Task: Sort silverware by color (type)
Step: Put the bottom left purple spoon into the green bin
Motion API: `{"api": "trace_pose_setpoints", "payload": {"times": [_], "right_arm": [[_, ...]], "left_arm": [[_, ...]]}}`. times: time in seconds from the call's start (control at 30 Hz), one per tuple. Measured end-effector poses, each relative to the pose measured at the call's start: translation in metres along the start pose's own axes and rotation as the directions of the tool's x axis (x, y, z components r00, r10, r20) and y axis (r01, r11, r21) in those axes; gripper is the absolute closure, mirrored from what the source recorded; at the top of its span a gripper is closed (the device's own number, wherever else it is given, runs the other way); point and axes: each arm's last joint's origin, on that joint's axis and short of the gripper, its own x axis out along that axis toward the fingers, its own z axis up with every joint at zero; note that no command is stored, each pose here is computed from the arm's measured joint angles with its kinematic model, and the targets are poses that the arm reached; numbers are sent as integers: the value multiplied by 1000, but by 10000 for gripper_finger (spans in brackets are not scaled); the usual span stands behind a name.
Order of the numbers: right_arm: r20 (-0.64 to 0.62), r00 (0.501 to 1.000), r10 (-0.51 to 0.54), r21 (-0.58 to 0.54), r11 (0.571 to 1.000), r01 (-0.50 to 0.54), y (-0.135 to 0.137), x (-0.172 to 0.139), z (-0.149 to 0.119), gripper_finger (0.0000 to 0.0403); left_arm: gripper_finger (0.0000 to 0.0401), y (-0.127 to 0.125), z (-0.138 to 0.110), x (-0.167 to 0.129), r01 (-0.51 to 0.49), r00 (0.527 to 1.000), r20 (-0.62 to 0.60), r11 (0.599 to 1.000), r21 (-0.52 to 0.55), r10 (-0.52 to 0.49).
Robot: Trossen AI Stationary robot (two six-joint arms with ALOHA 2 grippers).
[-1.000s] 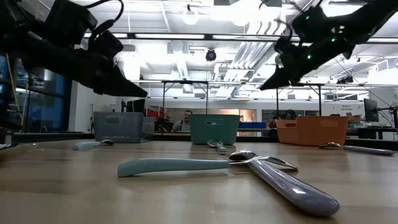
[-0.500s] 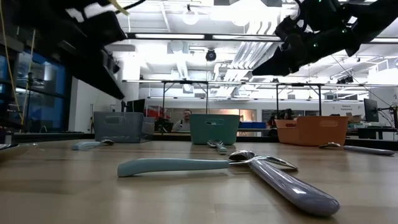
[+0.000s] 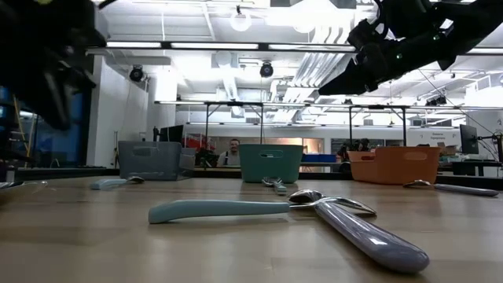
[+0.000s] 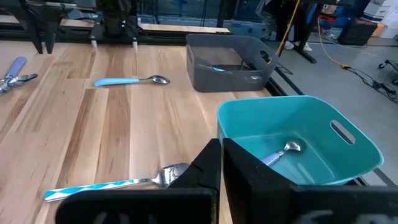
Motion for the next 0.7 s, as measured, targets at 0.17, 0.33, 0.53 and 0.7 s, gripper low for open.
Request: {"api": "trace_pose_setpoints", "payload": {"times": [0.17, 0.33, 0.53, 0.7], "right_arm": [[0, 1000, 0, 0, 1000, 0, 0, 0, 0, 402], [0, 1000, 0, 0, 1000, 0, 0, 0, 0, 402], [-2, 1000, 0, 3, 1000, 0, 0, 0, 0, 402], [-8, 1000, 1, 3, 1000, -1, 0, 0, -1, 402]], "left_arm": [[324, -12, -12, -5, 33, 999, -38, 999, -38, -35], [304, -24, -23, -3, 61, 994, -87, 995, -84, -68], [292, -37, -34, 11, 21, 988, -148, 996, -82, -33], [290, -49, -40, 29, 57, 974, -214, 996, -76, -72]]}}
